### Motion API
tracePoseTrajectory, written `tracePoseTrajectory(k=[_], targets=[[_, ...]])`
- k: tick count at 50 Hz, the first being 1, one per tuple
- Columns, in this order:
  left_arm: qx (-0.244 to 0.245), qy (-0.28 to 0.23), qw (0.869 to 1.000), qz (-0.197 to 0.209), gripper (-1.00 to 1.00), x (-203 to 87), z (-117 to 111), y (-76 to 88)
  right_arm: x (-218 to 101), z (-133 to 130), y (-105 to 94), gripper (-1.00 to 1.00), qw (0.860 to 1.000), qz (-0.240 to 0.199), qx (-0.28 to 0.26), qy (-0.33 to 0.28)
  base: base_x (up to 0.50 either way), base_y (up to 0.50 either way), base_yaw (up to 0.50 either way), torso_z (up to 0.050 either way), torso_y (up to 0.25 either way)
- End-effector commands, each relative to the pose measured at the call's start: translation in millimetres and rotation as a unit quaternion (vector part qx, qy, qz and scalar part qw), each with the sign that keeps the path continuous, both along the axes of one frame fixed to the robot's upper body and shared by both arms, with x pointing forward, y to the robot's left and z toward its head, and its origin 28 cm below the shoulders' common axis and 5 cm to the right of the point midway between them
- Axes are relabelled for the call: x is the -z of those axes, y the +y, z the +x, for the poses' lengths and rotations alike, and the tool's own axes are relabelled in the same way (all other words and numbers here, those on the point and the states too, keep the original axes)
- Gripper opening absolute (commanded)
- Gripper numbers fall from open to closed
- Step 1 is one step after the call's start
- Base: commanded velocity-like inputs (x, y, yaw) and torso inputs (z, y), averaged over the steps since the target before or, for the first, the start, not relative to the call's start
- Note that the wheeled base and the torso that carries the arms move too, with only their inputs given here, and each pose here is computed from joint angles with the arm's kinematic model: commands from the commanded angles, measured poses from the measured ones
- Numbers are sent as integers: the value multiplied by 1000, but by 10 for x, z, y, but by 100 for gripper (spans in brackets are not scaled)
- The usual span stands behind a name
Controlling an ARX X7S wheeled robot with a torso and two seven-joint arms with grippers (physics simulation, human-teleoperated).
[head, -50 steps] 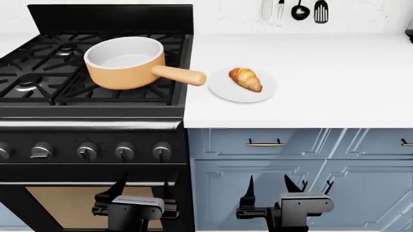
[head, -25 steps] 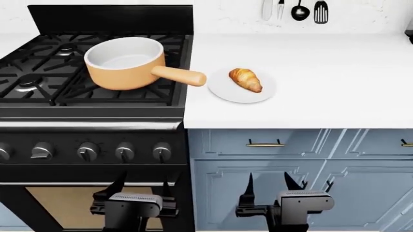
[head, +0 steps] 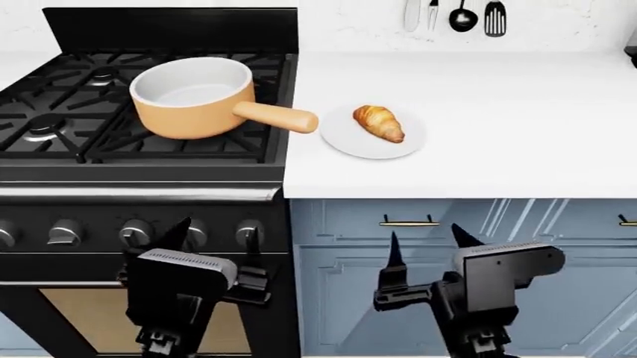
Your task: Pick the croissant and place it on the pan. Then turn on the stove to warm the croissant.
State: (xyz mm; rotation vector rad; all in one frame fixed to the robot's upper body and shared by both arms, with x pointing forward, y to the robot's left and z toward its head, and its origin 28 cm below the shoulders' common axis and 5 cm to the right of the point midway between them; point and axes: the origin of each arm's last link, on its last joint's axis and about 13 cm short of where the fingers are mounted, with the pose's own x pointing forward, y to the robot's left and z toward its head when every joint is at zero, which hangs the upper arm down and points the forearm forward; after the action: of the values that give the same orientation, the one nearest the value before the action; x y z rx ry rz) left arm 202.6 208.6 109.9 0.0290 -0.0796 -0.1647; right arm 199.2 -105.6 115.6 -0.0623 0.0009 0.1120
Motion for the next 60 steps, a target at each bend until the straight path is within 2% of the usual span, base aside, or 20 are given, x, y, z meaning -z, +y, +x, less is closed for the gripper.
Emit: tracePoseTrajectory(k=[1,6,11,12,14,20,22,24,25,27,28,31,32,33,34,38,49,60], targets=[[49,1,999,2,100,-407,-61,72,-515,-208,-50,100,998,-42,-51,22,0,0,0,0,0],[70,3,998,-9,100,-599,-51,104,-762,-191,-61,100,997,-31,-70,12,0,0,0,0,0],[92,24,995,-39,100,-748,-43,150,-920,-205,-96,100,995,-28,-89,18,0,0,0,0,0],[99,3,994,-36,100,-793,-45,165,-972,-211,-123,100,994,-53,-91,23,0,0,0,0,0],[87,0,995,-40,100,-844,-33,187,-1042,-237,-140,100,995,-45,-92,18,0,0,0,0,0],[111,18,991,-70,100,-1070,-29,272,-1200,-242,-231,100,996,-45,-80,2,0,0,0,0,0],[97,11,994,-55,100,-1094,-29,323,-1249,-248,-239,100,995,-53,-80,2,0,0,0,0,0],[101,27,994,-46,100,-1099,-48,337,-1282,-248,-244,100,994,-64,-85,-1,0,0,0,0,0],[97,9,995,-26,100,-1151,-74,351,-1303,-249,-247,100,995,-59,-85,-1,0,0,0,0,0],[91,6,995,-33,100,-1203,-57,380,-1316,-261,-248,100,995,-54,-85,5,0,0,0,0,0],[91,5,995,-35,100,-1212,-58,383,-1330,-261,-258,100,996,-33,-84,7,0,0,0,0,0],[93,7,995,-35,100,-1196,-57,381,-1329,-246,-273,100,996,-31,-78,11,0,0,0,0,0],[91,8,995,-33,100,-1186,-50,385,-1315,-239,-274,100,996,-39,-72,17,0,0,0,0,0],[86,7,996,-15,100,-1173,-42,387,-1325,-219,-286,100,998,-20,-52,20,0,0,0,0,0],[88,7,996,-24,100,-1184,-30,388,-1334,-216,-286,100,998,-23,-60,19,0,0,0,0,0],[89,13,996,-18,100,-1160,-16,382,-1337,-223,-252,100,997,-24,-69,26,0,0,0,0,0],[99,15,995,-13,100,-1158,-15,366,-1398,-231,-244,100,997,-26,-64,33,9,0,0,0,0],[104,13,994,-14,100,-1167,-17,355,-1442,-254,-233,100,997,-31,-70,32,357,0,0,0,0]])
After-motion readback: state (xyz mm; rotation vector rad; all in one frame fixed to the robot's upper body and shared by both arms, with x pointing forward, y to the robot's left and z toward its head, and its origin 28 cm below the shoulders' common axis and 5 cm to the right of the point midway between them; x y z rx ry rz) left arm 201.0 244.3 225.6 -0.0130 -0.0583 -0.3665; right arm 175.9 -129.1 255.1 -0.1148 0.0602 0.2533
